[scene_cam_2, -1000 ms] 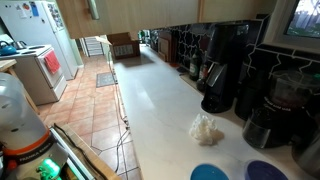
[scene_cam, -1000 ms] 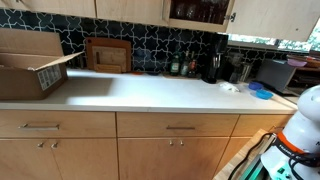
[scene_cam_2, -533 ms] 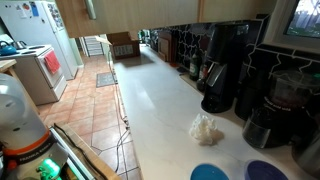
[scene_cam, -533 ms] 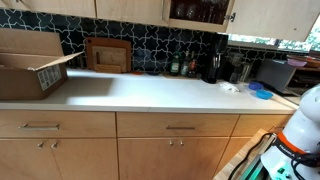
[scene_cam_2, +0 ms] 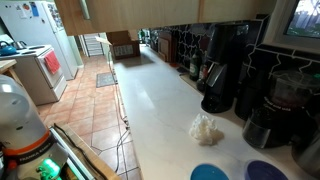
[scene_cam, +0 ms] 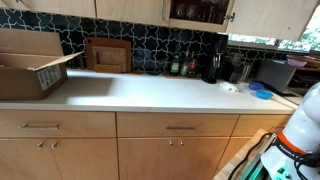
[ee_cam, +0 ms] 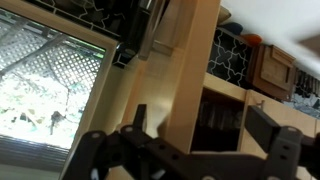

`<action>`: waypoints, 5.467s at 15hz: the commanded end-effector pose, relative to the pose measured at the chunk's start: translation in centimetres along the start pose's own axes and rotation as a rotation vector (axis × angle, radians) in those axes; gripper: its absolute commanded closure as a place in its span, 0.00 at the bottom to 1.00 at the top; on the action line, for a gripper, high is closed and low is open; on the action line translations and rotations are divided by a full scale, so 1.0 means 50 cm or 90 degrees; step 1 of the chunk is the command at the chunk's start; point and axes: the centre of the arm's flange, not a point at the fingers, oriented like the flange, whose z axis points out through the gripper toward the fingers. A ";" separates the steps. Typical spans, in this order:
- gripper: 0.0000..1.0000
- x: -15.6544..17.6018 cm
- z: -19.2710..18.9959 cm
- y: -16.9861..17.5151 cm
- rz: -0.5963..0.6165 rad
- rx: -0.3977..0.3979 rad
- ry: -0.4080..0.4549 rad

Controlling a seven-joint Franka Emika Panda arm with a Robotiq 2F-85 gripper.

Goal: Close the top right cupboard door

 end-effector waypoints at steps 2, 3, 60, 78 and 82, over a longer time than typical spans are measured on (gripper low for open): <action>0.00 0.011 0.010 -0.048 -0.040 0.084 0.048; 0.00 0.015 0.011 -0.058 -0.044 0.095 0.052; 0.00 0.475 0.468 -0.617 0.213 -0.002 0.145; 0.00 0.439 0.393 -0.516 0.113 0.008 0.080; 0.00 0.441 0.422 -0.498 0.095 -0.001 0.110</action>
